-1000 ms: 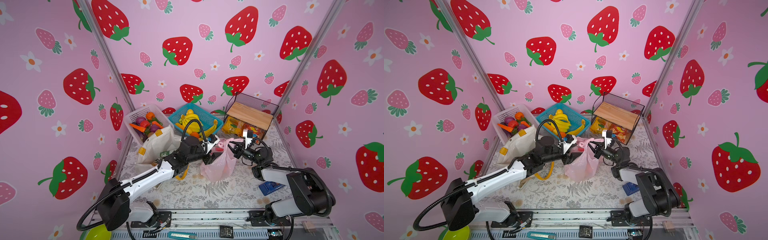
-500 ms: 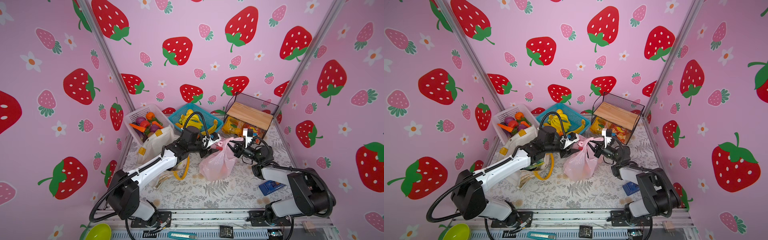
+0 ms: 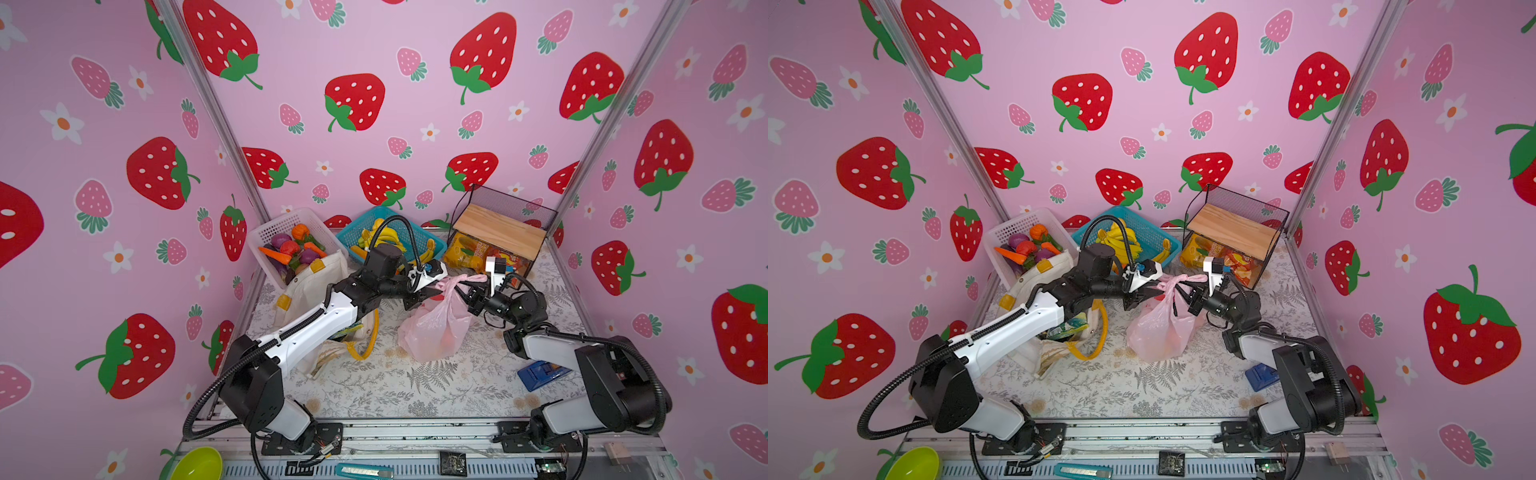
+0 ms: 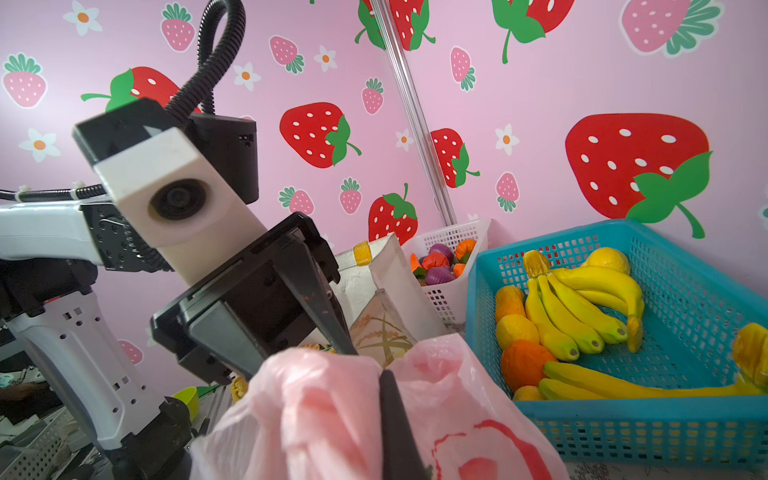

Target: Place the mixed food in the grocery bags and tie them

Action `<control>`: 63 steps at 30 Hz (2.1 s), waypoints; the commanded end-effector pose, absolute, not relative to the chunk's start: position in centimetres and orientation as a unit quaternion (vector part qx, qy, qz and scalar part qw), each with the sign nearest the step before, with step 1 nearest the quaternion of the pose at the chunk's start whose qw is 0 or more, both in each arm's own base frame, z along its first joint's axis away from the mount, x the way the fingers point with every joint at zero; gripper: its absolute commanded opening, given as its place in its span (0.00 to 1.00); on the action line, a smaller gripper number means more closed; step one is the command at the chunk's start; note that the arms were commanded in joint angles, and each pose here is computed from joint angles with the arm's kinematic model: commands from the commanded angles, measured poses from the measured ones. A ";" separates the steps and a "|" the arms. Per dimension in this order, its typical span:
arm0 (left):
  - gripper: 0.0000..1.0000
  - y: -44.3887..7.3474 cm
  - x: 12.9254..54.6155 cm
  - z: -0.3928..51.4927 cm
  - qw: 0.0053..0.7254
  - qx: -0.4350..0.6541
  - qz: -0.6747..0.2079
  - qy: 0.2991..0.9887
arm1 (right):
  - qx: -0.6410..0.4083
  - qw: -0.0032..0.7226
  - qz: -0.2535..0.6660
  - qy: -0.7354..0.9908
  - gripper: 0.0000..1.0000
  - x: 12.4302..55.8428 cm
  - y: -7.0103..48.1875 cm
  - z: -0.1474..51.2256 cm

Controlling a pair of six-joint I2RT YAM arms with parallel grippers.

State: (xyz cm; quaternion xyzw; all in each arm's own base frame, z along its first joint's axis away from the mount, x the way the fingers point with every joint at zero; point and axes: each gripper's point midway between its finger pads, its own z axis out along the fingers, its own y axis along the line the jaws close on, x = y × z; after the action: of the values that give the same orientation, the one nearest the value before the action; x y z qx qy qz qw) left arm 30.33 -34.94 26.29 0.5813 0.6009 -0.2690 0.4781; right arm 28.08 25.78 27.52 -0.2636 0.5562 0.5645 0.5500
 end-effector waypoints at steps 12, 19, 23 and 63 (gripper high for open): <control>0.00 -34.9 31.2 27.5 0.478 0.550 -0.297 0.617 | -0.272 0.597 0.512 0.554 0.30 28.5 24.6 29.0; 0.00 -34.9 30.8 26.5 0.466 0.544 -0.312 0.625 | -0.222 0.605 0.432 0.631 0.62 28.2 20.1 25.8; 0.00 -35.1 30.7 26.4 0.461 0.544 -0.318 0.625 | -0.228 0.601 0.445 0.623 0.64 27.2 19.8 27.2; 0.00 -35.3 30.6 26.4 0.459 0.555 -0.300 0.625 | -0.233 0.610 0.470 0.594 0.00 29.2 19.8 31.8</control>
State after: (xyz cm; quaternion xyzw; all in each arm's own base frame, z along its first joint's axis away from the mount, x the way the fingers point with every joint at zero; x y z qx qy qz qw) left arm 30.39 -35.01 25.73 0.5504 0.6329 -0.3041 0.4517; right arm 28.96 20.01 30.52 -0.2312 0.6040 0.4759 0.5960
